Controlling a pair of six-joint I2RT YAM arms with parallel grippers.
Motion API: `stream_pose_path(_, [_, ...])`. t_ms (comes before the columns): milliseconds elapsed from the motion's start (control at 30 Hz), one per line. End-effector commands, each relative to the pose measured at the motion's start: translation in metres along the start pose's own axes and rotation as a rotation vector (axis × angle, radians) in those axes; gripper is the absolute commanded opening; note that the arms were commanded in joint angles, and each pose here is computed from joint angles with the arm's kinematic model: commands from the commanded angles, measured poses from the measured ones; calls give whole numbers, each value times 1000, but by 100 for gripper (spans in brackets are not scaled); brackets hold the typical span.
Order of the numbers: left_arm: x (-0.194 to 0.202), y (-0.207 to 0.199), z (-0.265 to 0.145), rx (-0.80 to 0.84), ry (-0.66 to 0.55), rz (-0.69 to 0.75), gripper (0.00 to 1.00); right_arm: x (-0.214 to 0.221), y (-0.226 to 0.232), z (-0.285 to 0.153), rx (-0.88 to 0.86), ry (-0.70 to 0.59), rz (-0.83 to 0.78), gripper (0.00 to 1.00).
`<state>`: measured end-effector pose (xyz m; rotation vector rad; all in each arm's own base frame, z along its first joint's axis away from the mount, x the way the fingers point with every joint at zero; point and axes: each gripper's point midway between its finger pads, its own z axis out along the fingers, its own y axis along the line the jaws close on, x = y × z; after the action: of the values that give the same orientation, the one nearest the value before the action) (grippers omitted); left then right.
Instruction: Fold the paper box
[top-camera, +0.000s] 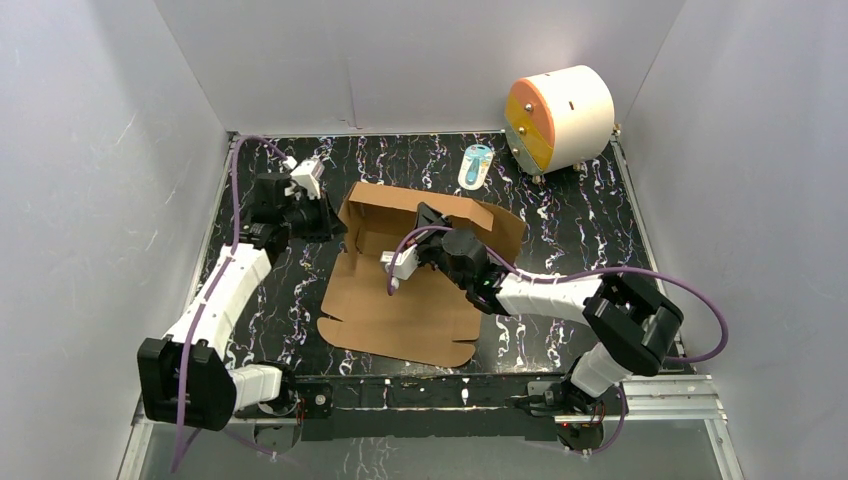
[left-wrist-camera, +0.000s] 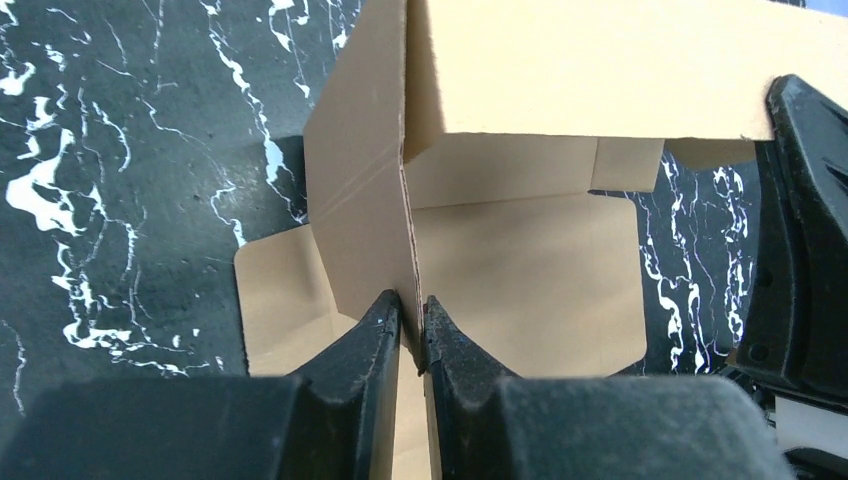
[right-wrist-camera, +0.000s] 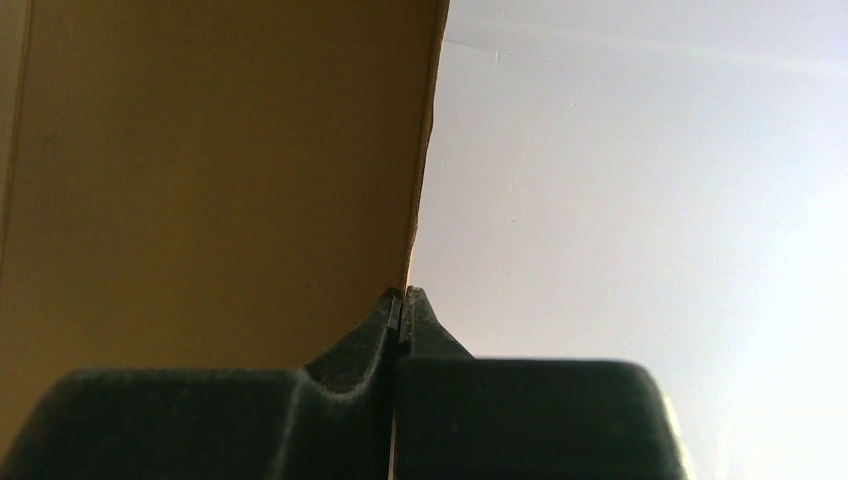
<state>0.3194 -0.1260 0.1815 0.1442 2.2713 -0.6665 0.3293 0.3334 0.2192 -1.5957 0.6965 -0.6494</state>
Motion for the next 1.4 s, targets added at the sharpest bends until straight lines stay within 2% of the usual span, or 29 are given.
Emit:
stream_pose_path(0, [12,-23,0,23,12,-23,12,-2,-25,2,82,-14,7,0])
stream_pose_path(133, [28,-28,11,-7,41,-41,14,-1,-15,-1,73,-16,-4,0])
stream_pose_path(267, [35,-29,13,-20,18,-72,18,-3,-8,-6,66,-26,-36,0])
stream_pose_path(667, [40,-27,18,-19,-7,-132,32,0,11,-16,59,-1,-127,0])
stream_pose_path(767, [29,-30,11,-23,-36,-112,42,0,10,-18,56,-2,-125,0])
stream_pose_path(967, [-8,-47,-15,14,-128,-9,55,1,8,-18,46,-1,-104,0])
stream_pose_path(1167, [-40,-41,-37,-19,-225,94,58,1,11,-17,41,1,-94,0])
stream_pose_path(1367, [-63,6,-53,-100,-303,62,58,0,9,-18,37,-6,-85,0])
